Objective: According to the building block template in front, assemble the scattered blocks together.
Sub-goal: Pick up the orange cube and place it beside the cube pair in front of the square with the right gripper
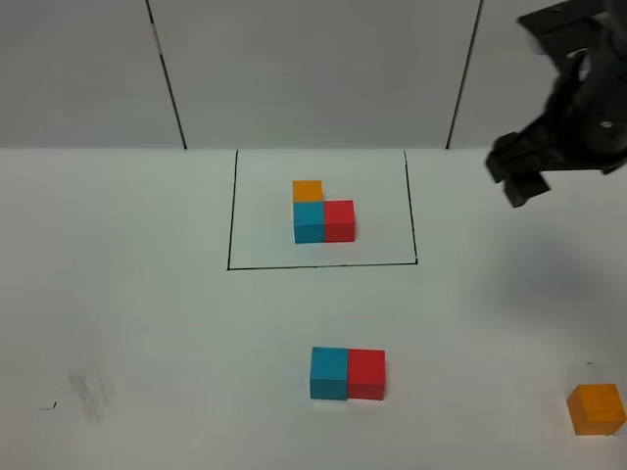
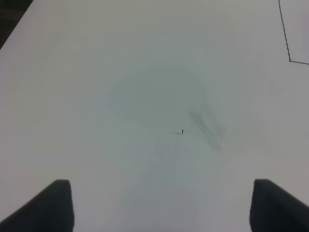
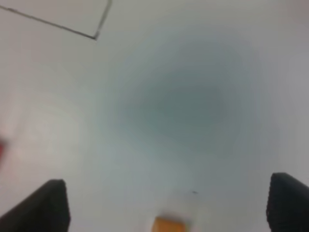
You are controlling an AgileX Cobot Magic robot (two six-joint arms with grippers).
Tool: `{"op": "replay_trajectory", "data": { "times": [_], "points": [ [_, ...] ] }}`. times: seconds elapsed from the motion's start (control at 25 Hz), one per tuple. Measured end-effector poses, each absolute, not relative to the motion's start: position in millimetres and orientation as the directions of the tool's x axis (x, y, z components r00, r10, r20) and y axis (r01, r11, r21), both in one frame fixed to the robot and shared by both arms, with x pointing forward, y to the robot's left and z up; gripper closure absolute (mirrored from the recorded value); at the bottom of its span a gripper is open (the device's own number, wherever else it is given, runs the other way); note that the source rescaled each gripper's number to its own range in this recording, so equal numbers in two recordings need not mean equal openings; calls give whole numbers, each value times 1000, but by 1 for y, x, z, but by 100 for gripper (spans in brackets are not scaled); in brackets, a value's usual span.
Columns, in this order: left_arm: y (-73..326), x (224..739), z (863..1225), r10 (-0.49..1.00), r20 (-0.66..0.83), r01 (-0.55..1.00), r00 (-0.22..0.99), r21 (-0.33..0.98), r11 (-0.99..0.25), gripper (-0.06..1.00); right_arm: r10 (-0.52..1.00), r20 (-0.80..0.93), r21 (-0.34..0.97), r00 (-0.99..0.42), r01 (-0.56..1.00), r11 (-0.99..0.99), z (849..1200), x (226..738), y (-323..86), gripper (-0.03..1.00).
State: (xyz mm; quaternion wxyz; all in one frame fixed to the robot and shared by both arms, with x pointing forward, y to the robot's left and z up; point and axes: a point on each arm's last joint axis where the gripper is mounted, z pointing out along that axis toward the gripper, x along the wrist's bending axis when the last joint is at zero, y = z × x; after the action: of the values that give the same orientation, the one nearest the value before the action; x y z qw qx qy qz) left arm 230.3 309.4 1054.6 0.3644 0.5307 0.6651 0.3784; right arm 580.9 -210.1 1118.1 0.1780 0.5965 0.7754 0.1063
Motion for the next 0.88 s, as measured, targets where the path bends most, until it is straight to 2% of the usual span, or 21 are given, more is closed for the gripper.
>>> {"op": "replay_trajectory", "data": {
  "times": [0.16, 0.28, 0.36, 0.52, 0.88],
  "points": [
    [309, 230, 1055, 982, -83, 430, -171, 890, 150, 13, 985, -152, 259, -80, 959, 118, 1085, 564, -260, 11],
    [309, 230, 1055, 982, -83, 430, -171, 890, 150, 13, 990, -140, 120, -24, 992, 41, 1043, 547, -277, 11],
    [309, 230, 1055, 982, -83, 430, -171, 890, 150, 13, 995, -101, 98, -12, 995, 22, 1023, 541, -276, 11],
    [309, 230, 1055, 982, -83, 430, -171, 890, 150, 13, 999, -29, 138, 31, 990, -27, 996, 535, -272, 11],
    [309, 230, 1055, 982, -83, 430, -171, 890, 150, 13, 996, -37, 98, 84, 992, -80, 958, 513, -281, 11]
  ]
}}
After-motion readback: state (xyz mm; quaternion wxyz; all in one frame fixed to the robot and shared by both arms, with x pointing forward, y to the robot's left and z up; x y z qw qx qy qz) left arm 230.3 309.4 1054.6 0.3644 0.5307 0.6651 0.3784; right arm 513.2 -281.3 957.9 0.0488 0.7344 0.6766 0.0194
